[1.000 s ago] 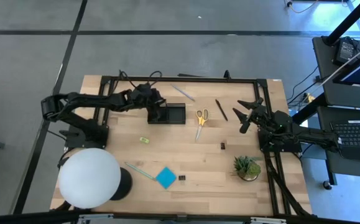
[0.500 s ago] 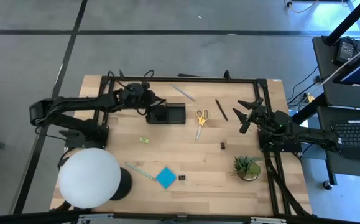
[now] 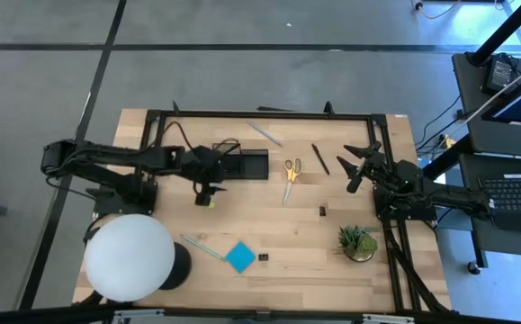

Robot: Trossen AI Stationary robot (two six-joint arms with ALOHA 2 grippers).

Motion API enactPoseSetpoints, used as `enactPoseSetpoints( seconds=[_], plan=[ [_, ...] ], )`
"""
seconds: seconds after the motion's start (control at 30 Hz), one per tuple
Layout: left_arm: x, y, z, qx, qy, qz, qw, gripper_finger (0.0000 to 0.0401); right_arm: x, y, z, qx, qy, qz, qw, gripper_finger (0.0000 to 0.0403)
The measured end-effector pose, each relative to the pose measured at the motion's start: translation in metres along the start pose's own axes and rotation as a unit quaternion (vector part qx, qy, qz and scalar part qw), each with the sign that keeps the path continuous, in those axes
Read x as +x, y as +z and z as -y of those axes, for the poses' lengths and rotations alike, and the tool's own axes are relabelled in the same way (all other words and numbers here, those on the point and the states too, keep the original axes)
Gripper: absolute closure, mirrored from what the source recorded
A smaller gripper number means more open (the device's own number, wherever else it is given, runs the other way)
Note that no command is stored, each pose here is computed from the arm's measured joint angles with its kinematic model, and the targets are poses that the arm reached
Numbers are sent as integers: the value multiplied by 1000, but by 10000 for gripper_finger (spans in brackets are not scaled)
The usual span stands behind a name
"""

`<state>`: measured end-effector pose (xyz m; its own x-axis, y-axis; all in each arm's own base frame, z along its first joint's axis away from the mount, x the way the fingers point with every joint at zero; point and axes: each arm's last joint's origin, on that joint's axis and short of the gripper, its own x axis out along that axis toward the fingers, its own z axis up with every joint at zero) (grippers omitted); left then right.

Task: Pick and place office supplies into organizer
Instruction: Put the green eraser into the black desk organizer

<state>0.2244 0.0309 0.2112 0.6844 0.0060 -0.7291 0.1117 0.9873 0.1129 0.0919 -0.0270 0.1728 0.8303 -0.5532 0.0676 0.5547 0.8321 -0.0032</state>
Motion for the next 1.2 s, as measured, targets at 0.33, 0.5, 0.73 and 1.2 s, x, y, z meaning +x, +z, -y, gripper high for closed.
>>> enactPoseSetpoints(
  seconds=[0.33,0.5,0.73,1.2],
  plan=[
    [2,-14,18,-51,-8,-98,994,227,0,0,0,-1,0,0,1000,170],
    [11,-17,22,-44,-15,-122,991,228,0,0,0,0,0,0,1000,170],
    [32,-26,29,-49,-29,-178,982,228,0,0,0,1,0,0,1000,170],
    [61,-44,35,-45,-43,-272,960,236,0,0,0,3,0,0,1000,170]
  ],
)
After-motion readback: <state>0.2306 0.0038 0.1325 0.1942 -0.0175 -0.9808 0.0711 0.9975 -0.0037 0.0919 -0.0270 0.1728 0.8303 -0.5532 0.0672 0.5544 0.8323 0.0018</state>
